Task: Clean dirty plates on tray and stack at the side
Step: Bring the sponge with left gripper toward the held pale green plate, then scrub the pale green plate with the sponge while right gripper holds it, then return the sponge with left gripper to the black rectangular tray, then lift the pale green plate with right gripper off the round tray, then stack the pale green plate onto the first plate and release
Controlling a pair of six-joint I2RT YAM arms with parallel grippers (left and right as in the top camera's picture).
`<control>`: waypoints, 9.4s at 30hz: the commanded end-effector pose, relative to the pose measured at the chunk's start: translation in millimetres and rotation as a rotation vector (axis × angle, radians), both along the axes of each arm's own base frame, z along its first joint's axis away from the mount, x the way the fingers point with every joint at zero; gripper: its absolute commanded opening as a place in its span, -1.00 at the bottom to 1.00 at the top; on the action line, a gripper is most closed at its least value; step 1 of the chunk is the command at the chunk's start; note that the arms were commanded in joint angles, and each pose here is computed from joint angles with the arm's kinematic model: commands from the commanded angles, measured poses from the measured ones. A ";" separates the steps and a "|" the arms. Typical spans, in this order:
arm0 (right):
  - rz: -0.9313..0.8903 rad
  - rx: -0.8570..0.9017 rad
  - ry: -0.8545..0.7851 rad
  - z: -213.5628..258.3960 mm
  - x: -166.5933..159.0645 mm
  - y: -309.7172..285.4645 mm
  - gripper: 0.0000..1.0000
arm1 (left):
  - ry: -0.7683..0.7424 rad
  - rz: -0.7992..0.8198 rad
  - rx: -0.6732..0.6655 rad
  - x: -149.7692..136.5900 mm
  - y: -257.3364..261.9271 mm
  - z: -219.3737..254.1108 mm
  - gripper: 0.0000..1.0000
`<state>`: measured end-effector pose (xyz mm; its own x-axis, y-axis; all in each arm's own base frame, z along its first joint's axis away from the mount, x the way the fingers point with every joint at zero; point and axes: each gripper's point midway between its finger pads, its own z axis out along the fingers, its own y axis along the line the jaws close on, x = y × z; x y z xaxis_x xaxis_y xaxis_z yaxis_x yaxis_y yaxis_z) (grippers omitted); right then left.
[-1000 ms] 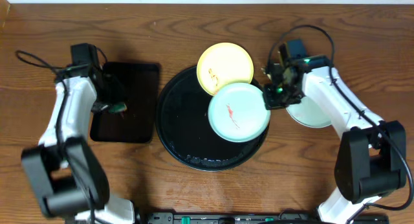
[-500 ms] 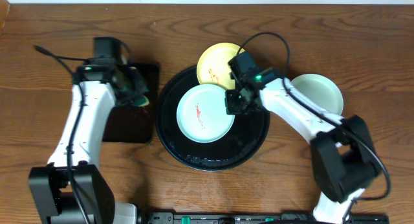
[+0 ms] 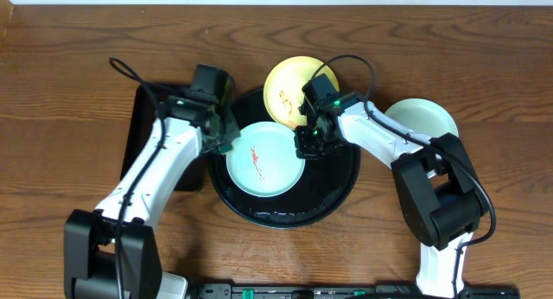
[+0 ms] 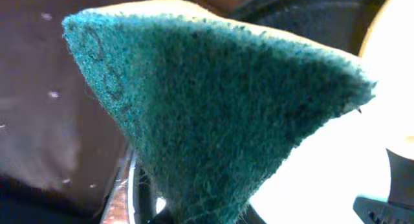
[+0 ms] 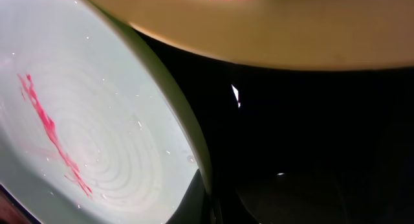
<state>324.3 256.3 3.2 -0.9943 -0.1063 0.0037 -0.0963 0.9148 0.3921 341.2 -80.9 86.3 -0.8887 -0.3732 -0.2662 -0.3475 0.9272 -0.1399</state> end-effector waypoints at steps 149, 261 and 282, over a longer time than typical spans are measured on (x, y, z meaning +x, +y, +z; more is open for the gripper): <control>0.063 0.049 -0.001 -7.8 -1.3 10.1 -0.98 | 0.127 -0.213 0.425 39.6 26.5 11.5 -0.85; -0.629 -0.387 -0.200 60.5 89.5 -277.1 -0.98 | 0.128 0.040 0.126 56.8 99.7 13.3 -0.85; -0.654 -0.366 0.004 55.3 35.9 -335.7 -0.25 | 0.128 0.040 0.126 56.8 99.7 13.3 -0.84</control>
